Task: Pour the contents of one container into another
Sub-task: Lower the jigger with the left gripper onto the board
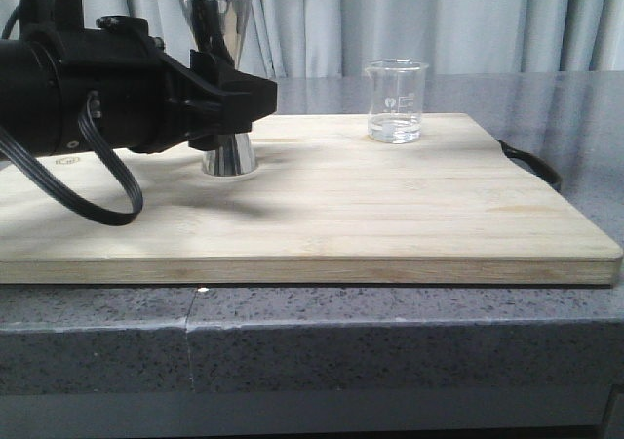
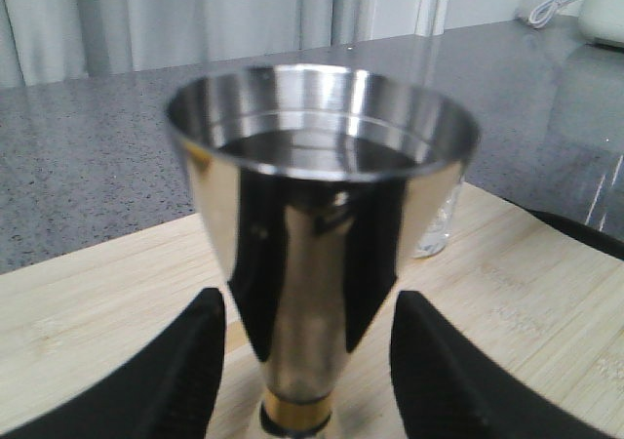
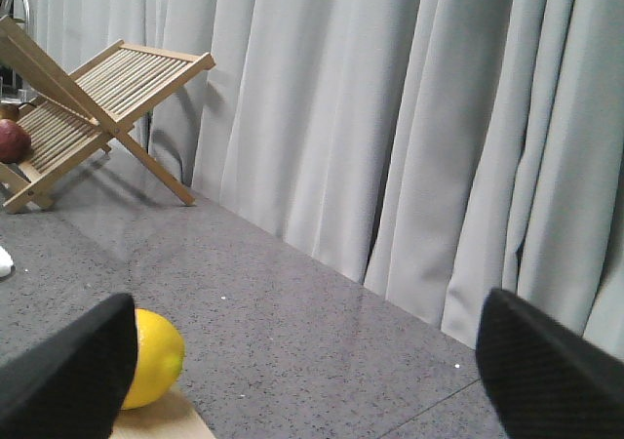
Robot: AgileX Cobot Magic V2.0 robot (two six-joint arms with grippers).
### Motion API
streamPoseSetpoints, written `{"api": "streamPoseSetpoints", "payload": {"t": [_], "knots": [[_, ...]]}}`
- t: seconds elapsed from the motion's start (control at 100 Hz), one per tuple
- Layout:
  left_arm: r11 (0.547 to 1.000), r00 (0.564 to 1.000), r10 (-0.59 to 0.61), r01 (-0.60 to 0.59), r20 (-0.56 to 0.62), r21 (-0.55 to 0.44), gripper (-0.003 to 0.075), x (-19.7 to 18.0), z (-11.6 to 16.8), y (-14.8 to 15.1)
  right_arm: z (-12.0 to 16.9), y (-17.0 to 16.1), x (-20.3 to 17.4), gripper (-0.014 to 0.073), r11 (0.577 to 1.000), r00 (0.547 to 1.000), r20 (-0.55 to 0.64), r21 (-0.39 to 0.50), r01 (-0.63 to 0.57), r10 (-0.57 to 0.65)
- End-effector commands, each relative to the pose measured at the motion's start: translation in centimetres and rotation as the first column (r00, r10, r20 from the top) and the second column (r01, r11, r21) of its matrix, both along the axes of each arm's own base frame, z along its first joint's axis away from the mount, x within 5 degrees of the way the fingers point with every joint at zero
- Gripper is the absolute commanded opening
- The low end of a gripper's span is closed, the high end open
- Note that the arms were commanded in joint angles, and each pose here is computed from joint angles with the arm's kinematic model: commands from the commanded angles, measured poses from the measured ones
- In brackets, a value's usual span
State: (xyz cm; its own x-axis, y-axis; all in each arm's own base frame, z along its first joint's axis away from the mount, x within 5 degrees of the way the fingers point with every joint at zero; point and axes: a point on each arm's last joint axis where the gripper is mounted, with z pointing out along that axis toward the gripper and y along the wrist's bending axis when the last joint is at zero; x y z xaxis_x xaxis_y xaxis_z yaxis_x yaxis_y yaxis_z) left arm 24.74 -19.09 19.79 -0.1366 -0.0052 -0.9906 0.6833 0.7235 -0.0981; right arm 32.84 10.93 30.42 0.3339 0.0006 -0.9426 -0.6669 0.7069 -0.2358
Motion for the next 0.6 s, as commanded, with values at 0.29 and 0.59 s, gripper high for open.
{"api": "streamPoseSetpoints", "payload": {"t": [0.29,0.59], "knots": [[0.997,0.997,0.006,0.001,0.078,-0.079,0.0456,0.1,2.2,0.0,3.1,-0.2,-0.9,0.0636,0.998,0.993,0.121,0.060,-0.021,0.013],[0.998,0.997,0.015,-0.010,0.077,-0.063,0.0456,-0.4,3.7,0.5,3.1,-0.2,-0.9,0.0636,0.998,0.993,0.119,0.059,-0.020,0.012]]}}
